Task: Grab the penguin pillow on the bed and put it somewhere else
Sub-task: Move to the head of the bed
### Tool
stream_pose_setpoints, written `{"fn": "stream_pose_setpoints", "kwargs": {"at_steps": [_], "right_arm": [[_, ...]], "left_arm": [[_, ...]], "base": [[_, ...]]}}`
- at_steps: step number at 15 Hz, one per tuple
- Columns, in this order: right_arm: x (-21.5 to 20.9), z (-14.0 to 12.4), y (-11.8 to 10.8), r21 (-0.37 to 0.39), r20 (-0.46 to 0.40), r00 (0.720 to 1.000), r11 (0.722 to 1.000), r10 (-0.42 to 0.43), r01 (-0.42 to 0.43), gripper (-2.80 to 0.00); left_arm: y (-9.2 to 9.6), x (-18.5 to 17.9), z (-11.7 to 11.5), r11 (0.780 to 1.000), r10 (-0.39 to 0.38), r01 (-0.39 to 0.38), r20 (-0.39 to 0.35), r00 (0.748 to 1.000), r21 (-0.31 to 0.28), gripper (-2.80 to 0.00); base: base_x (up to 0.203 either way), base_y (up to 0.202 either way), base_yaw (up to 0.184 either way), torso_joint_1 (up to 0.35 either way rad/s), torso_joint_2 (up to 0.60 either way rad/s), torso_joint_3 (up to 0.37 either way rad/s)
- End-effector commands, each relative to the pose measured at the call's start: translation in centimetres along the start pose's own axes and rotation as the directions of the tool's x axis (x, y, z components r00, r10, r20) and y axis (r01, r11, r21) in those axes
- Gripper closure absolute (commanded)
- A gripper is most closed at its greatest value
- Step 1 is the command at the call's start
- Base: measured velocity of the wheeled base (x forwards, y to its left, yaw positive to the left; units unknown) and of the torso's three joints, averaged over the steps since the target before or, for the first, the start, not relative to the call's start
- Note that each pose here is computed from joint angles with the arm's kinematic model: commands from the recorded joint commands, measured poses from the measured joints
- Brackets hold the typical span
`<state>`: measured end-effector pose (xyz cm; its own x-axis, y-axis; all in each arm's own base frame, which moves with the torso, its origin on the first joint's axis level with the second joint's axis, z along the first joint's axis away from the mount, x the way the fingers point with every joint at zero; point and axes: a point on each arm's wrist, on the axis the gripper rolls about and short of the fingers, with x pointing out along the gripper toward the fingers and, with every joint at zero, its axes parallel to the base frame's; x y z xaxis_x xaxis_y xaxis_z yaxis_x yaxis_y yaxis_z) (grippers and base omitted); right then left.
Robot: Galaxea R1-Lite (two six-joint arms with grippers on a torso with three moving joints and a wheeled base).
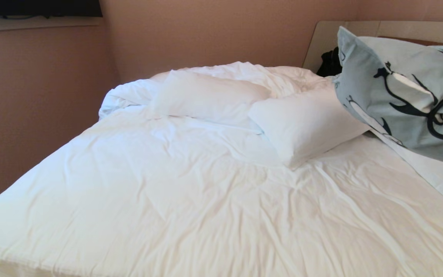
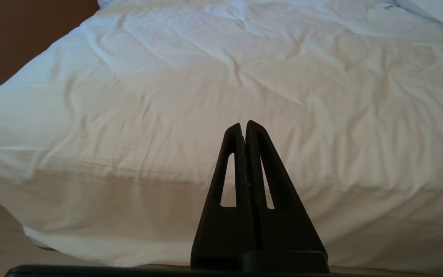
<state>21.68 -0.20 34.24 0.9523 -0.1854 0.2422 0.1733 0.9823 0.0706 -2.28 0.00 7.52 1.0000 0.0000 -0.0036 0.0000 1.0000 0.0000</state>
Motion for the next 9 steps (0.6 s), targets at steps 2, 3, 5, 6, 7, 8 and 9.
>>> {"fn": "stream_pose_setpoints", "kwargs": {"at_steps": [2, 3, 5, 6, 7, 8, 9], "right_arm": [[0.62, 0.19, -1.49, -0.015, 0.011, 0.998, 0.998, -0.061, 0.061, 0.00], [0.67, 0.21, -1.73, -0.018, 0.013, 0.997, 0.997, -0.070, 0.070, 0.00], [0.71, 0.12, -1.73, -0.018, 0.010, 0.998, 0.997, -0.069, 0.069, 0.00], [0.75, 0.07, -1.73, -0.018, 0.008, 0.998, 0.997, -0.069, 0.069, 0.00], [0.84, -0.02, -1.72, -0.019, 0.005, 0.998, 0.997, -0.069, 0.069, 0.00], [0.89, -0.02, -1.73, -0.019, 0.005, 0.998, 0.997, -0.069, 0.069, 0.00], [0.93, -0.07, -1.75, -0.020, 0.004, 0.998, 0.997, -0.070, 0.070, 0.00]], "left_arm": [[0.00, 0.00, 0.00, 1.000, 0.000, 0.000, 0.001, 1.000, 0.000, 0.00], [0.00, 0.00, 0.00, 1.000, 0.000, 0.000, 0.001, 1.000, 0.000, 0.00], [0.00, 0.00, 0.00, 1.000, 0.000, 0.000, 0.001, 1.000, 0.000, 0.00], [0.00, 0.00, 0.00, 1.000, 0.000, 0.000, 0.001, 1.000, 0.000, 0.00], [0.00, 0.00, 0.00, 1.000, 0.000, 0.000, 0.001, 1.000, 0.000, 0.00], [0.00, 0.00, 0.00, 1.000, 0.000, 0.000, 0.001, 1.000, 0.000, 0.00], [0.00, 0.00, 0.00, 1.000, 0.000, 0.000, 0.001, 1.000, 0.000, 0.00]], "base": [[0.000, -0.195, 0.001, 0.000, 0.00, 0.002], [0.000, -0.192, 0.006, -0.003, 0.00, 0.000], [0.000, -0.194, 0.001, 0.002, 0.00, 0.001], [0.000, -0.196, 0.005, 0.004, 0.00, 0.002], [0.000, -0.193, 0.000, 0.002, 0.00, 0.002], [0.000, -0.191, 0.003, 0.007, 0.00, 0.003], [0.000, -0.195, 0.000, -0.002, 0.00, 0.002]]}}
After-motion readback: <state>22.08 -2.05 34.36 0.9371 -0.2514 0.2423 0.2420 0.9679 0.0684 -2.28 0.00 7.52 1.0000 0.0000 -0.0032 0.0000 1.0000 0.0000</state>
